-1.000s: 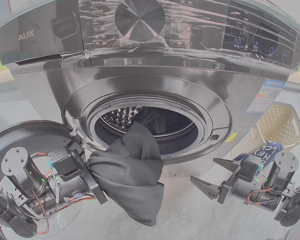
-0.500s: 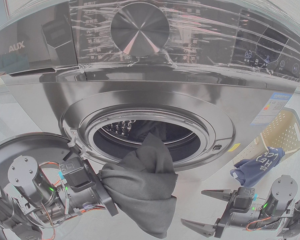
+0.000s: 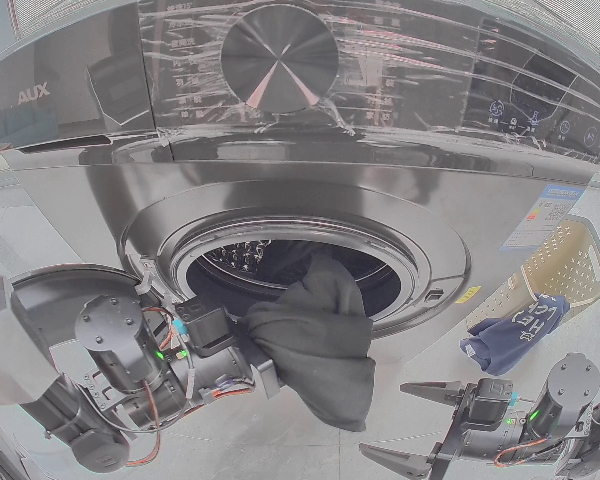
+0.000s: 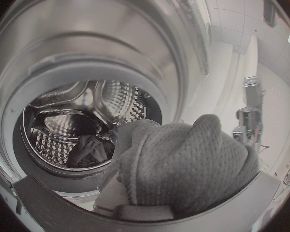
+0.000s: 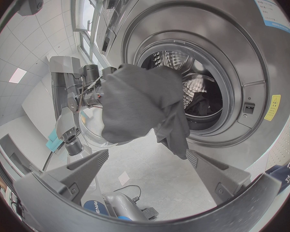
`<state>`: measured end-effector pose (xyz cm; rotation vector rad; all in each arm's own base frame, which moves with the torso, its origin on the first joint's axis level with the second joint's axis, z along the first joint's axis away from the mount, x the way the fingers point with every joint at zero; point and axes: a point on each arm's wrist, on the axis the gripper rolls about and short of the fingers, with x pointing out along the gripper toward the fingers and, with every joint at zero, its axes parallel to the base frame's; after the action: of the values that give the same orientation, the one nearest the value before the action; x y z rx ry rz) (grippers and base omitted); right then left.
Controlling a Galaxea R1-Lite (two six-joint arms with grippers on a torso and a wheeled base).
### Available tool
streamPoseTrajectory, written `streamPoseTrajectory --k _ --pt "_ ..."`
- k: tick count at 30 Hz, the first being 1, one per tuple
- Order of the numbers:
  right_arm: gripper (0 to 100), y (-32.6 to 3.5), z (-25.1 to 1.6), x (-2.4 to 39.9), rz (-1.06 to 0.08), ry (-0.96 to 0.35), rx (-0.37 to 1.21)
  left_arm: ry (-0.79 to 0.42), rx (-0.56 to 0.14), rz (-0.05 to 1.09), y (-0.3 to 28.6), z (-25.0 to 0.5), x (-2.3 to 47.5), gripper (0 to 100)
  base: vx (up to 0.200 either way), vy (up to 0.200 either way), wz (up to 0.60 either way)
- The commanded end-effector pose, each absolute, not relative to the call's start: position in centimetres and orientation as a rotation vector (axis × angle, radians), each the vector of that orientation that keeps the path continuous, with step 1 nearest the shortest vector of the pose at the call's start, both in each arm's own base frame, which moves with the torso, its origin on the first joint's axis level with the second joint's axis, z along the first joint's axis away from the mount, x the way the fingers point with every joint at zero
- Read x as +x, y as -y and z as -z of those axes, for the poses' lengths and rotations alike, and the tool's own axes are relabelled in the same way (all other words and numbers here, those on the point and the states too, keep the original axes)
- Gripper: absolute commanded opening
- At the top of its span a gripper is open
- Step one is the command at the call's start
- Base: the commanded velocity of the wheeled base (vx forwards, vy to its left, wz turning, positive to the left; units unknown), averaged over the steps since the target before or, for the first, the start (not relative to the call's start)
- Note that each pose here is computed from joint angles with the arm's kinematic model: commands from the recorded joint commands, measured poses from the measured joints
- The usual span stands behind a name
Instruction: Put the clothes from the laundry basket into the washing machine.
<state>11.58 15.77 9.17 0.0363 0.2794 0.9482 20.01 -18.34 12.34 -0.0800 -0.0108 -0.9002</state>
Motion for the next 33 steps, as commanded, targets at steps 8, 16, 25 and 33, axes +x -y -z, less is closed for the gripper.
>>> streamPoseTrajectory --k 8,16,25,33 --pt "100 -15.2 -9.4 11.4 -0.940 -0.274 0.041 0.012 -0.088 0.774 21.6 -9.7 25.6 0 0.000 0.000 0.00" --pt "100 -15.2 -9.4 11.4 -0.940 -0.272 0.040 0.000 -0.096 0.694 22.8 -7.6 28.3 0 0.000 0.000 0.00" --pt "100 -15.2 -9.3 11.4 -0.942 -0.273 0.039 0.049 -0.115 0.633 23.4 -6.1 32.6 0 0.000 0.000 0.00" --pt "100 -15.2 -9.4 11.4 -0.940 -0.272 0.040 0.088 -0.150 0.589 24.6 -6.5 35.5 0 0.000 0.000 0.00"
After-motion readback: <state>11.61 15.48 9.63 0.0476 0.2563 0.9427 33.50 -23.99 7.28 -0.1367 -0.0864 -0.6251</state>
